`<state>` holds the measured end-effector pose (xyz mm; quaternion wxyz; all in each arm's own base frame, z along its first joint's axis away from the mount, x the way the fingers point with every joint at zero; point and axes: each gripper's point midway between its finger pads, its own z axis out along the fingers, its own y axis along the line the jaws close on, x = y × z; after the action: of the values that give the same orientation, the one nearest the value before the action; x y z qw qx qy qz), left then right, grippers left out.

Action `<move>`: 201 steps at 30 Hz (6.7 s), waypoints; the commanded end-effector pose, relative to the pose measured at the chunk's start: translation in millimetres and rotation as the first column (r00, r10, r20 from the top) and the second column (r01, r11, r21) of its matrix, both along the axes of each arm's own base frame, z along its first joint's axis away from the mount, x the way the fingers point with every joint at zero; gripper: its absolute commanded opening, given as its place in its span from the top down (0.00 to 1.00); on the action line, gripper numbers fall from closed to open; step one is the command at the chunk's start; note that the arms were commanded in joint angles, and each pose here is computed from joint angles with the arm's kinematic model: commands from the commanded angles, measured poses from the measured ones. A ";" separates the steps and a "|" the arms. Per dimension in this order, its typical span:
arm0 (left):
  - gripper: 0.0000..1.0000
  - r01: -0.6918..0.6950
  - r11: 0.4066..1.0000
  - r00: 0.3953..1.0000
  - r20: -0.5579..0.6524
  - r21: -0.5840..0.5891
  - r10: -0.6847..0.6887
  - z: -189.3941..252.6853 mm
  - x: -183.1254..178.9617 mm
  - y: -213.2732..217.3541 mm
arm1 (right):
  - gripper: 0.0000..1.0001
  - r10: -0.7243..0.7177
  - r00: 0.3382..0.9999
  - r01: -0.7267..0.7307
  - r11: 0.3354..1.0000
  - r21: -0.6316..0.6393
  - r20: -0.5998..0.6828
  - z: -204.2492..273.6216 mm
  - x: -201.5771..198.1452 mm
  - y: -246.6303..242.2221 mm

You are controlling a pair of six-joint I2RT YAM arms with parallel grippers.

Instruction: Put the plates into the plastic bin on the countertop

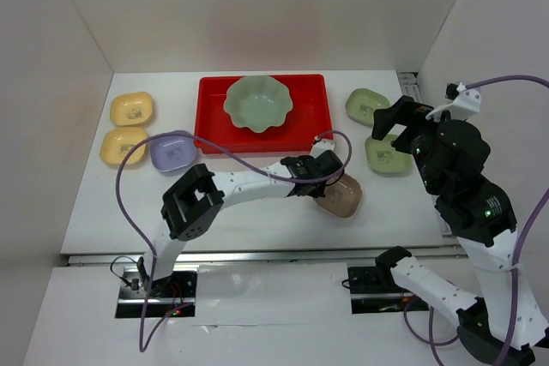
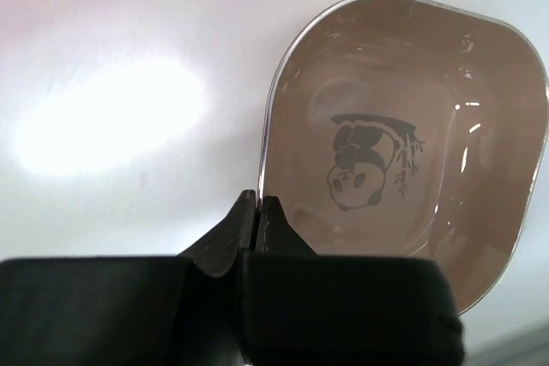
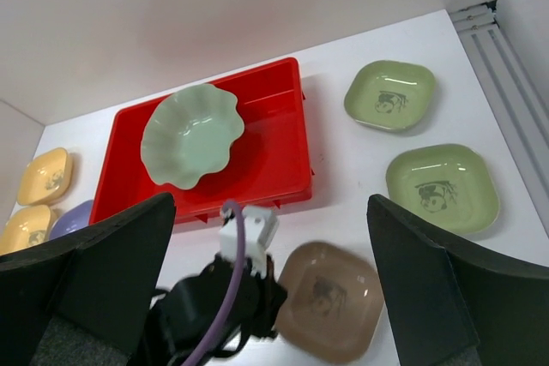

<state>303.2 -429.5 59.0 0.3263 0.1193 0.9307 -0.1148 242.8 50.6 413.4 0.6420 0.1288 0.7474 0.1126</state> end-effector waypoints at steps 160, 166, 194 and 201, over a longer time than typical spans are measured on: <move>0.00 -0.121 0.966 0.976 0.148 -0.228 0.157 183.9 -77.6 251.8 | 1.00 0.091 0.959 -0.109 0.992 -0.056 -0.269 -208.1 331.1 174.6; 0.00 -0.115 0.968 0.977 0.152 -0.222 0.151 182.4 -79.0 253.5 | 1.00 0.119 0.942 -0.142 0.988 -0.052 -0.314 -240.0 331.2 209.1; 0.00 -0.095 0.959 0.976 0.165 -0.266 0.143 189.6 -82.3 256.4 | 0.00 -0.024 0.976 -0.008 0.989 -0.149 -0.216 -160.2 298.1 194.0; 0.00 -0.089 0.955 0.980 0.146 -0.284 0.135 187.4 -85.8 254.8 | 0.00 -0.257 0.881 0.149 0.947 -0.283 -0.397 -220.6 207.3 20.0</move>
<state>218.1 -171.9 243.6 0.4152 0.0246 0.8874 -0.1987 486.4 154.8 208.0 0.5039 0.1048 0.8574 -0.0040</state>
